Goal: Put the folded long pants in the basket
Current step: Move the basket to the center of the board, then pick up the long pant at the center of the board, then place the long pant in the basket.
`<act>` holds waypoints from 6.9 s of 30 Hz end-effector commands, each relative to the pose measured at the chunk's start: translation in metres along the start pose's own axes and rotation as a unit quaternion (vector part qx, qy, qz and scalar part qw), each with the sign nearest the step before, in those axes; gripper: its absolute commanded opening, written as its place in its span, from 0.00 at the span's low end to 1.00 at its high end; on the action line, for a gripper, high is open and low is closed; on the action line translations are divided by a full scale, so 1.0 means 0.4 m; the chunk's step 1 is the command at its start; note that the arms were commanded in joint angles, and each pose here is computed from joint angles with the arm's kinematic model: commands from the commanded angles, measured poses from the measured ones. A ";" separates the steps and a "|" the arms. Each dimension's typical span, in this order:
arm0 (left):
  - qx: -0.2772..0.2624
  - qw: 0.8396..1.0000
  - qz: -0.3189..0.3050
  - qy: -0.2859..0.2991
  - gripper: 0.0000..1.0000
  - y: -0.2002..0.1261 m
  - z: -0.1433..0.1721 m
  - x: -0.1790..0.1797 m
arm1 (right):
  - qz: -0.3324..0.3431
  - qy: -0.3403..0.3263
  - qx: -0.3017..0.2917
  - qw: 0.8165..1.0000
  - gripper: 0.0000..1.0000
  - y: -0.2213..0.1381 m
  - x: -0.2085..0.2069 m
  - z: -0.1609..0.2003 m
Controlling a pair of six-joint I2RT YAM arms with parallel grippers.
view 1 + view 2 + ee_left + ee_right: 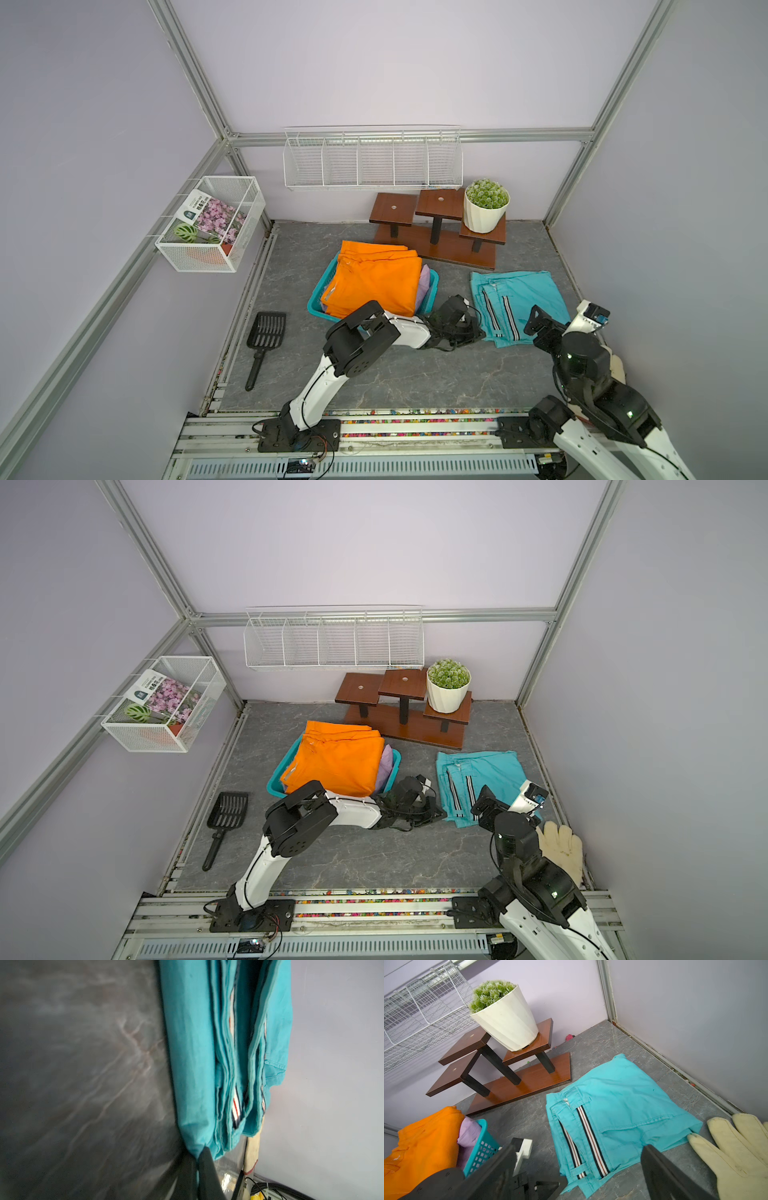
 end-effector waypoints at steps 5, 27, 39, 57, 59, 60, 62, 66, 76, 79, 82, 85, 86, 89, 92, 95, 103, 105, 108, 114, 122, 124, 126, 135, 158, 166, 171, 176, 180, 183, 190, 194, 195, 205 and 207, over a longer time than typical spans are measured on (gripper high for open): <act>-0.068 0.993 -0.095 -0.014 0.00 -0.126 -0.040 0.051 | 0.012 -0.033 0.070 0.997 0.98 0.076 0.038 0.068; -0.058 0.952 -0.300 -0.028 0.00 -0.207 -0.182 0.167 | 0.156 0.076 0.209 0.962 0.98 0.280 -0.130 0.207; -0.090 0.947 -0.308 -0.019 0.00 -0.271 -0.204 0.114 | 0.189 0.122 0.273 0.935 0.97 0.374 -0.181 0.318; -0.115 0.946 -0.302 0.021 0.58 -0.307 -0.334 0.004 | 0.166 0.123 0.294 0.933 0.78 0.392 -0.168 0.339; -0.105 0.946 -0.307 0.006 0.59 -0.297 -0.356 0.043 | 0.171 0.123 0.295 0.932 0.79 0.392 -0.171 0.341; -0.101 0.946 -0.308 0.000 0.59 -0.292 -0.365 0.060 | 0.168 0.123 0.297 0.932 0.79 0.394 -0.169 0.341; -0.094 0.948 -0.303 0.000 0.59 -0.276 -0.385 0.091 | 0.169 0.117 0.306 0.930 0.79 0.394 -0.166 0.340; -0.072 0.953 -0.295 0.017 0.59 -0.219 -0.404 0.124 | 0.165 0.116 0.317 0.927 0.75 0.402 -0.161 0.348; -0.047 0.965 -0.259 0.018 0.59 -0.167 -0.391 0.140 | 0.147 0.115 0.318 0.930 0.17 0.408 -0.150 0.346; -0.041 0.972 -0.233 0.017 0.60 -0.162 -0.381 0.129 | 0.145 0.115 0.318 0.930 0.16 0.410 -0.148 0.346; -0.047 0.968 -0.248 -0.006 0.60 -0.171 -0.382 0.145 | 0.142 0.115 0.319 0.930 0.16 0.408 -0.147 0.347; -0.084 0.971 -0.222 0.003 0.71 -0.193 -0.389 0.127 | 0.139 0.115 0.318 0.931 0.16 0.410 -0.145 0.345; -0.090 0.976 -0.198 0.010 0.78 -0.195 -0.387 0.113 | 0.138 0.114 0.318 0.931 0.16 0.409 -0.145 0.345; -0.064 0.985 -0.161 0.019 0.83 -0.168 -0.373 0.106 | 0.134 0.114 0.320 0.931 0.16 0.413 -0.141 0.345; -0.028 0.987 -0.158 0.014 0.81 -0.123 -0.369 0.125 | 0.130 0.114 0.322 0.931 0.16 0.414 -0.139 0.347; -0.013 0.989 -0.147 0.002 0.74 -0.091 -0.359 0.146 | 0.127 0.114 0.321 0.932 0.16 0.414 -0.136 0.346; -0.017 0.981 -0.195 -0.014 0.00 -0.095 -0.370 0.181 | 0.111 0.115 0.322 0.933 0.14 0.420 -0.124 0.344; -0.018 0.981 -0.195 -0.012 0.00 -0.098 -0.376 0.172 | 0.092 0.113 0.321 0.936 0.04 0.422 -0.110 0.338; -0.023 0.981 -0.192 -0.001 0.00 -0.122 -0.396 0.132 | 0.068 0.102 0.320 0.940 0.00 0.418 -0.080 0.317; -0.062 0.980 -0.186 0.036 0.00 -0.240 -0.434 -0.013 | 0.004 0.072 0.302 0.951 0.00 0.369 0.018 0.234; -0.115 0.973 -0.180 0.089 0.00 -0.445 -0.448 -0.182 | -0.108 0.020 0.273 0.956 0.00 0.251 0.189 0.137; -0.123 0.973 -0.172 0.088 0.00 -0.508 -0.449 -0.206 | -0.144 0.017 0.273 0.951 0.00 0.221 0.236 0.121; -0.134 0.973 -0.169 0.085 0.00 -0.579 -0.446 -0.218 | -0.177 0.001 0.275 0.945 0.00 0.190 0.293 0.113; -0.271 0.938 -0.210 0.048 0.00 -0.973 -0.401 -0.134 | -0.289 -0.079 0.286 0.911 0.00 0.099 0.588 0.145; -0.310 0.880 -0.326 -0.150 0.00 -1.199 -0.468 0.424 | -0.285 -0.182 0.374 0.864 0.00 0.262 0.906 0.573; -0.297 0.879 -0.329 -0.175 0.00 -1.176 -0.475 0.511 | -0.256 -0.186 0.374 0.872 0.00 0.263 0.834 0.643; -0.305 0.885 -0.310 -0.163 0.00 -1.193 -0.512 0.470 | -0.286 -0.197 0.361 0.865 0.00 0.205 0.892 0.584; -0.318 0.882 -0.314 -0.152 0.00 -1.222 -0.541 0.440 | -0.306 -0.189 0.349 0.865 0.00 0.125 0.924 0.506; -0.310 0.877 -0.330 -0.158 0.00 -1.215 -0.550 0.472 | -0.312 -0.176 0.380 0.853 0.00 0.116 0.919 0.542; -0.299 0.876 -0.339 -0.166 0.00 -1.199 -0.557 0.511 | -0.300 -0.173 0.400 0.849 0.00 0.136 0.899 0.611; -0.299 0.876 -0.344 -0.160 0.00 -1.196 -0.571 0.526 | -0.291 -0.180 0.410 0.845 0.00 0.123 0.867 0.700; -0.304 0.874 -0.346 -0.157 0.28 -1.204 -0.559 0.512 | -0.283 -0.186 0.399 0.852 0.13 0.128 0.842 0.700; -0.310 0.870 -0.348 -0.159 0.47 -1.211 -0.554 0.507 | -0.285 -0.188 0.396 0.852 0.24 0.126 0.839 0.696; -0.428 0.824 -0.346 -0.132 0.95 -1.338 -0.451 0.306 | -0.257 -0.228 0.268 0.900 0.94 0.093 0.806 0.447; -0.475 0.794 -0.356 -0.132 0.99 -1.384 -0.394 0.264 | -0.246 -0.236 0.217 0.915 0.98 0.089 0.777 0.368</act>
Point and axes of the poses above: each gripper's point midway between its finger pads, its own y axis out along the fingers, its own x axis along the line the jaws close on, z = x × y, the point moved 4 cm from there along -y, back along the fingers, and after that the axes turned 5 degrees about y, right-handed, at the moved point
